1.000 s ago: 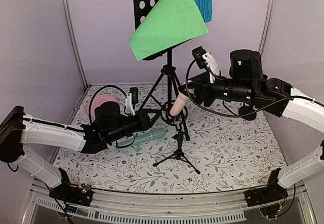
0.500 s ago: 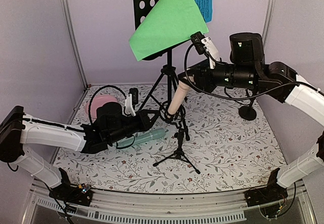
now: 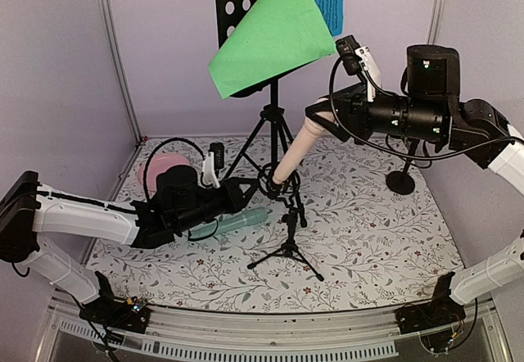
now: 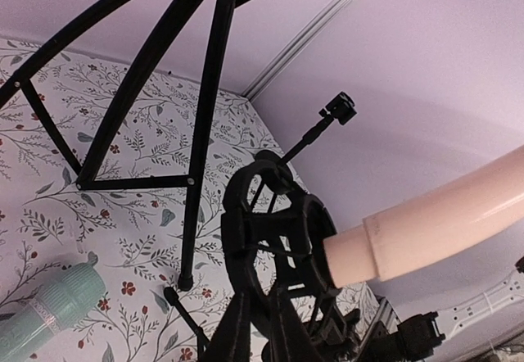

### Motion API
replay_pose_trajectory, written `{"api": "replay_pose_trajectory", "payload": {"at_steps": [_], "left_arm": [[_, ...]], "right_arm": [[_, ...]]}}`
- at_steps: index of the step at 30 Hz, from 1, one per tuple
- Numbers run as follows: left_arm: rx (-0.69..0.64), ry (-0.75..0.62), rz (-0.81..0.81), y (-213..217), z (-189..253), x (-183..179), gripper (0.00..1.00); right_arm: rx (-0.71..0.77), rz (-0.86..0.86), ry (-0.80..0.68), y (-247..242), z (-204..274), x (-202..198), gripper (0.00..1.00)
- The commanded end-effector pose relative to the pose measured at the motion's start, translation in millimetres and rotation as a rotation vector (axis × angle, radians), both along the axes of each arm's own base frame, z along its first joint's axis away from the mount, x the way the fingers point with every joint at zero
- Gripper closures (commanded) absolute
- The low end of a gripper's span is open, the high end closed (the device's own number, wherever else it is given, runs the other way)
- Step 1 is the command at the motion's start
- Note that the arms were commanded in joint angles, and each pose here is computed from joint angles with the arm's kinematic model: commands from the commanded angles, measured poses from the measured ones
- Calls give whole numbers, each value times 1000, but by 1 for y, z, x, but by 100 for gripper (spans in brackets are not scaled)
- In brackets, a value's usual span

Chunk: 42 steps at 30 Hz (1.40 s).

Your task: Pack up the instrument practice props

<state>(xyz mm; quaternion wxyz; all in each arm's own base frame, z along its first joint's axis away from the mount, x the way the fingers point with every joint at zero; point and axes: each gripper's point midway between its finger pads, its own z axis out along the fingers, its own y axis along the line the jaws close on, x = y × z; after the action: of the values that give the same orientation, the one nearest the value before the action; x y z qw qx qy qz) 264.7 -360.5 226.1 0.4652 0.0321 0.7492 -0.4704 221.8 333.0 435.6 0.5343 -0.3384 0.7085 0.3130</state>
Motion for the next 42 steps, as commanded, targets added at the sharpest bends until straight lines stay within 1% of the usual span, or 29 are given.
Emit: {"api": "replay_pose_trajectory", "payload": {"at_steps": [1, 10, 18, 23, 24, 26, 29, 32, 37, 40, 42], "left_arm": [[10, -20, -17, -6, 4, -3, 87], [9, -48, -24, -4, 11, -6, 78], [26, -99, -1, 8, 29, -7, 49], [35, -137, 11, 17, 41, -9, 22], [37, -150, 13, 20, 45, -10, 17], [51, -181, 18, 26, 51, -12, 13], [92, -256, 17, 38, 63, -20, 10], [139, -386, -43, 45, 76, -37, 11], [192, -583, -251, 35, 89, -85, 14], [227, -683, -380, 23, 89, -119, 15], [222, -725, -478, 14, 87, -141, 15]], "right_arm": [[132, 30, -72, -15, 41, -20, 53], [196, 76, -87, -23, 44, -35, 53], [245, 177, -70, -19, 40, -53, 53], [268, 222, -63, -19, 33, -62, 52], [272, 233, -60, -18, 32, -64, 52], [274, 259, -51, -15, 29, -68, 52], [263, 289, -27, -9, 17, -70, 52], [243, 319, 7, -2, -1, -72, 52], [189, 397, 87, 17, -41, -76, 52], [162, 501, 120, 28, -59, -89, 52], [161, 577, 130, 33, -65, -100, 52]]}}
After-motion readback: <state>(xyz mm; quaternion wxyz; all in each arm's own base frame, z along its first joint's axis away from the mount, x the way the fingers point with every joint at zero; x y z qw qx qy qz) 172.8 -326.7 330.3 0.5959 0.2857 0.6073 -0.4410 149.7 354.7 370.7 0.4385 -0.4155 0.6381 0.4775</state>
